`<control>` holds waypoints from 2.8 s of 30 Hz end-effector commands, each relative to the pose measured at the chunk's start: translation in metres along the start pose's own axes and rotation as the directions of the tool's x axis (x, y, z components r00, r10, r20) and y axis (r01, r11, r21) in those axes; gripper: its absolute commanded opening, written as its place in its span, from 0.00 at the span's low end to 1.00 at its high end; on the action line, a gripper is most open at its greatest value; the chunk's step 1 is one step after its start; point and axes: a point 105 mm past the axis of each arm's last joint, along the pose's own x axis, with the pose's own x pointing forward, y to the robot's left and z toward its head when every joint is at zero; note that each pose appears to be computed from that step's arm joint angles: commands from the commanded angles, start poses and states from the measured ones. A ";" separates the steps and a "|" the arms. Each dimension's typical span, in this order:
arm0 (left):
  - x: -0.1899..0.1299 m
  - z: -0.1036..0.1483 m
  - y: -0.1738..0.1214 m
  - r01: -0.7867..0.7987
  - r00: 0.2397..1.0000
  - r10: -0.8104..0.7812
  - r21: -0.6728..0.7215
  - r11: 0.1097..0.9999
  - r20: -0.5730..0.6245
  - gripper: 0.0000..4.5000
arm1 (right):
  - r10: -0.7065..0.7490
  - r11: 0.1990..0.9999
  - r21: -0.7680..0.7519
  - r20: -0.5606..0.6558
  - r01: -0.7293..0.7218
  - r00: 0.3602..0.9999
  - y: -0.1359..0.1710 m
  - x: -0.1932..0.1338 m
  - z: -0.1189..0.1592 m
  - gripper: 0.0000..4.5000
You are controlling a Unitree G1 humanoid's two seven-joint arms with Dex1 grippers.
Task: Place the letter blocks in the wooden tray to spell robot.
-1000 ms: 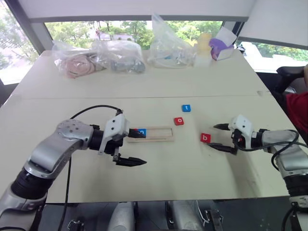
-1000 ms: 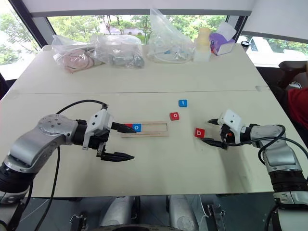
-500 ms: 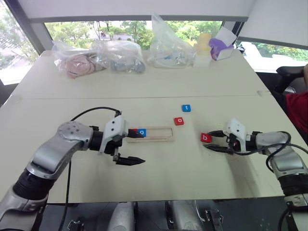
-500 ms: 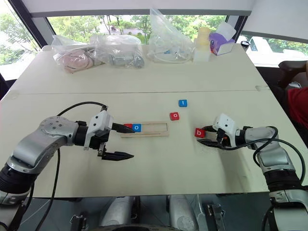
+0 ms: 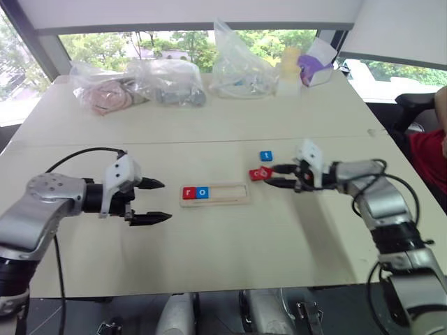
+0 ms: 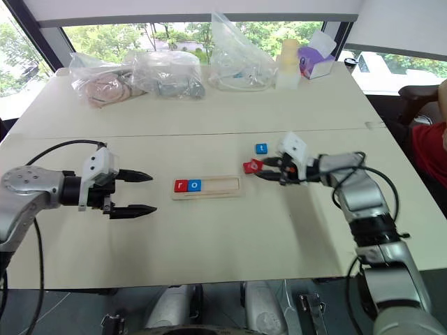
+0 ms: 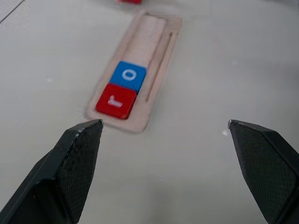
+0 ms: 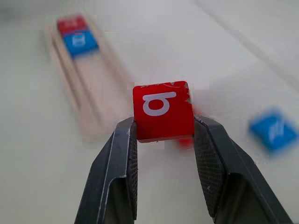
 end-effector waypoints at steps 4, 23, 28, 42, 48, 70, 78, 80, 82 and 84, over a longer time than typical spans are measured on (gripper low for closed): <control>-0.009 0.005 0.003 -0.070 0.997 0.070 0.014 0.997 0.016 1.00 | 0.087 0.993 -0.073 -0.049 -0.090 0.995 0.010 0.040 0.020 0.25; -0.008 -0.002 -0.010 -0.112 0.993 0.113 -0.035 0.993 0.020 1.00 | 0.252 0.952 -0.148 -0.114 -0.267 0.961 0.041 0.078 0.023 0.25; -0.006 -0.003 -0.010 -0.118 0.993 0.119 -0.039 0.992 0.024 1.00 | 0.266 0.950 -0.136 -0.121 -0.281 0.956 0.043 0.079 0.022 0.25; -0.002 -0.004 -0.009 -0.132 0.990 0.134 -0.046 0.990 0.033 1.00 | 0.261 0.952 -0.127 -0.128 -0.277 0.957 0.043 0.085 0.016 0.25; -0.002 -0.005 -0.009 -0.134 0.990 0.136 -0.044 0.990 0.032 1.00 | 0.249 0.959 -0.115 -0.104 -0.260 0.963 0.042 0.089 0.020 0.91; 0.004 0.012 -0.009 -0.110 0.986 0.117 -0.062 0.992 0.121 1.00 | -0.129 0.987 -0.108 -0.073 0.121 0.989 -0.005 0.029 0.002 0.99; 0.029 0.031 -0.023 -0.053 0.970 0.060 -0.038 0.998 0.237 1.00 | -0.419 0.834 0.337 -0.125 0.436 0.899 -0.018 0.000 -0.022 0.99; 0.036 0.039 -0.025 -0.041 0.962 0.049 -0.035 0.999 0.267 1.00 | -0.449 0.781 0.417 -0.143 0.465 0.882 -0.011 -0.001 -0.025 0.99; 0.040 0.044 -0.027 -0.032 0.959 0.040 -0.032 0.999 0.282 1.00 | -0.477 0.735 0.466 -0.162 0.493 0.864 -0.006 -0.001 -0.026 0.99; 0.044 0.046 -0.025 -0.028 0.956 0.036 -0.030 0.999 0.291 1.00 | -0.501 0.690 0.503 -0.186 0.520 0.845 0.000 0.003 -0.027 0.99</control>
